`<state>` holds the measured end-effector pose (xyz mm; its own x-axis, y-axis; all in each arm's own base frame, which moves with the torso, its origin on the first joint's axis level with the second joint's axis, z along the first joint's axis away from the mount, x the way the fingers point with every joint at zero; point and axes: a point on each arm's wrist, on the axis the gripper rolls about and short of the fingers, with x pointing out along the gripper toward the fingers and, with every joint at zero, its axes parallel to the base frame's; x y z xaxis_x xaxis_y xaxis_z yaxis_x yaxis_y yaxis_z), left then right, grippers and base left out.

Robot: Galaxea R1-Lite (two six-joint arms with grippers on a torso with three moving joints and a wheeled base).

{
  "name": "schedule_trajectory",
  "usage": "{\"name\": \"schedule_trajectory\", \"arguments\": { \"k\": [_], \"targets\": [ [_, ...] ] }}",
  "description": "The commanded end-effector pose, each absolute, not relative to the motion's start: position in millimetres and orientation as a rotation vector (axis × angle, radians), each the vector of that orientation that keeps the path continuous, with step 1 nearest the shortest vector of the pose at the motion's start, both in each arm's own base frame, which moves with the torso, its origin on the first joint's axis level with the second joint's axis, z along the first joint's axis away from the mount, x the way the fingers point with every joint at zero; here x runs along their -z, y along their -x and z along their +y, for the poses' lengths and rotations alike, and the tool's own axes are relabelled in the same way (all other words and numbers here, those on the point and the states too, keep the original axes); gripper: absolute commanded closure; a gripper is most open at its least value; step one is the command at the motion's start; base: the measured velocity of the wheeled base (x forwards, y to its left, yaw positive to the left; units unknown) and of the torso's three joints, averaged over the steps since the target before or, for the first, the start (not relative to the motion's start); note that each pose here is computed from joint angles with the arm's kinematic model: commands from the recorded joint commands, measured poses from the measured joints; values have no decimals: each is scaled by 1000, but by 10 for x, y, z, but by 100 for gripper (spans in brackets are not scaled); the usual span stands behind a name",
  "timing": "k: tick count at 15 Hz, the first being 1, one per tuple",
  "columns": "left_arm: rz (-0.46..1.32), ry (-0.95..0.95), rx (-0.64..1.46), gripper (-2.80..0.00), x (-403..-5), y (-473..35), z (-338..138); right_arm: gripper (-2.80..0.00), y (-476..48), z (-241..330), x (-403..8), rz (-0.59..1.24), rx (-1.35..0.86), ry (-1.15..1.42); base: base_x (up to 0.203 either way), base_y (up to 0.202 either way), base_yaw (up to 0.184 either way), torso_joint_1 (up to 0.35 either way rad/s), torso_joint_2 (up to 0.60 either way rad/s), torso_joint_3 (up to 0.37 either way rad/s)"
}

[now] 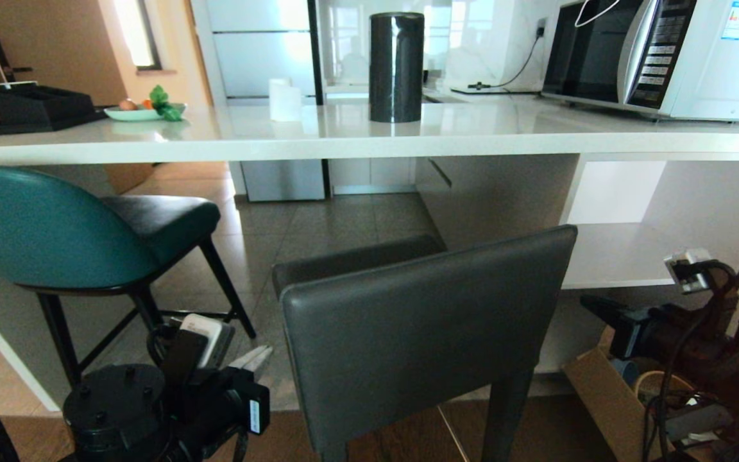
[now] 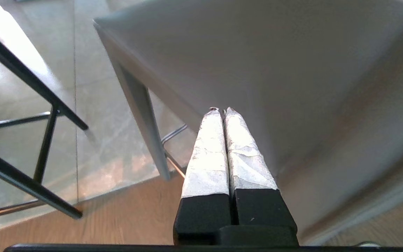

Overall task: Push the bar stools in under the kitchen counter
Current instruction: Push the gray chair back under the dining table

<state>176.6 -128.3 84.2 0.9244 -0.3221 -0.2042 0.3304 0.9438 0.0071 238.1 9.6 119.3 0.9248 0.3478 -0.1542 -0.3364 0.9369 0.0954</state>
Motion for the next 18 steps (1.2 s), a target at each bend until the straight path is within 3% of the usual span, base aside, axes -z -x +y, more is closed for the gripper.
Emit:
{"name": "schedule_trajectory", "arguments": {
  "k": [1,8,18],
  "targets": [
    [159,-37,342,0,-913,-1630,-1431,0,-2698,61,-1175,149,-371,-68,0,0,0,0,0,0],
    [146,-71,218,0,-874,-1498,-1608,0,-3335,303,-971,137,-533,-63,0,0,0,0,0,0],
    [127,-63,103,0,-730,-1938,-1909,0,-3239,569,-854,119,-616,-55,0,0,0,0,0,0]
  ]
}}
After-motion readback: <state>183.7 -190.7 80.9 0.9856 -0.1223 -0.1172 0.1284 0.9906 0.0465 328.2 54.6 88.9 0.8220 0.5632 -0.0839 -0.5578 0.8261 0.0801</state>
